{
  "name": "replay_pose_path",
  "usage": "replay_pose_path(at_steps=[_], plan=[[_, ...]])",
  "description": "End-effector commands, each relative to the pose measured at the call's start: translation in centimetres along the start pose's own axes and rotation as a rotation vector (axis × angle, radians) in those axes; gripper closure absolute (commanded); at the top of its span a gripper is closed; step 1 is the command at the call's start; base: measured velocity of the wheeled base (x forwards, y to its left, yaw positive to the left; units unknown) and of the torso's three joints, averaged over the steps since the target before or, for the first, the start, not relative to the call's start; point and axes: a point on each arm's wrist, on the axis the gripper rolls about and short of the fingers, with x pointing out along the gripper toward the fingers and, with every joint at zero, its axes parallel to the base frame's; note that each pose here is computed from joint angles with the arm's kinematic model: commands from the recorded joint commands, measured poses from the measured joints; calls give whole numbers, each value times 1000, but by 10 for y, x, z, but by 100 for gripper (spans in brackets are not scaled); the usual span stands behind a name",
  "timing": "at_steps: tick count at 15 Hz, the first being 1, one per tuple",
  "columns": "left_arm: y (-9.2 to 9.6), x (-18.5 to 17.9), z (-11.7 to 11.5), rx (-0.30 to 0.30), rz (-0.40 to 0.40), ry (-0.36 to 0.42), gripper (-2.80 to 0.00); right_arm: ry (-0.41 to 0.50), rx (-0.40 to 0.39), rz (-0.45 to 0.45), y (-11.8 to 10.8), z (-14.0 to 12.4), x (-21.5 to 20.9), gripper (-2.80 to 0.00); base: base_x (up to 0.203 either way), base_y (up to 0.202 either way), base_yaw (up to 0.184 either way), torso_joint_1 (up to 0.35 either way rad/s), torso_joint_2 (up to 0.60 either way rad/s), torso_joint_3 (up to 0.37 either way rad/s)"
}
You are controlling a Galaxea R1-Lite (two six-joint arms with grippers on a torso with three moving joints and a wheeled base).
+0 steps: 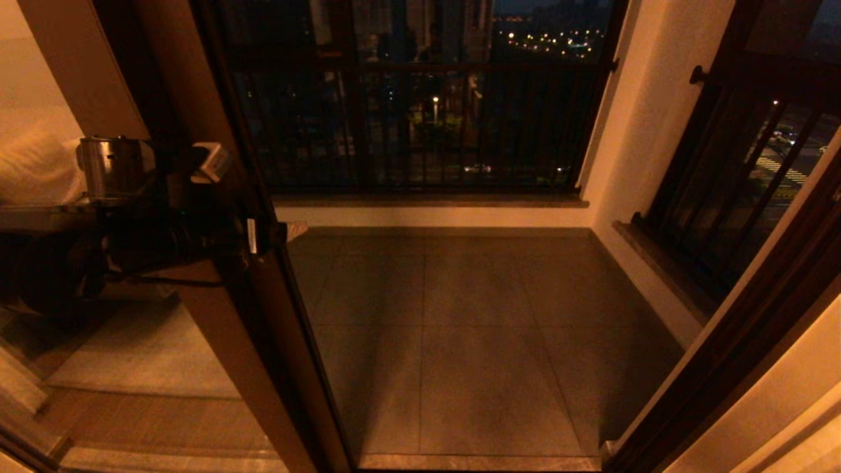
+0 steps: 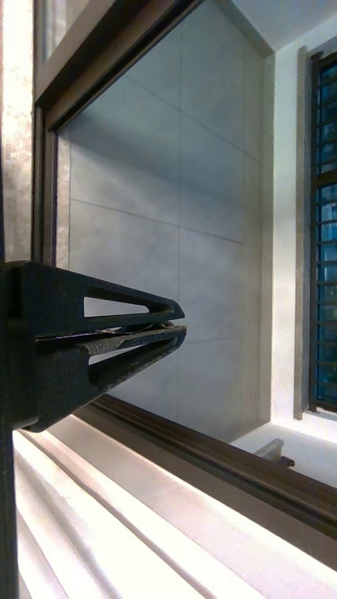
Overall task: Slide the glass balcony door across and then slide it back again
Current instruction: Close the slid door
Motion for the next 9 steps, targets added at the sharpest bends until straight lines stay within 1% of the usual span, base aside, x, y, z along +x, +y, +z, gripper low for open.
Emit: replay_pose_path(at_steps=[1,6,9], plan=[[-1,3,1,-1,-7,-4,-280,3,-1,1,0,-1,0,0,0,0,0,0,0,0],[-13,5,4,13,-43,-13,-280,2,-1,0,0,-1,0,0,0,0,0,0,0,0],[-18,7,6,24,-55,-49,-280,3,-1,1,0,-1,0,0,0,0,0,0,0,0]])
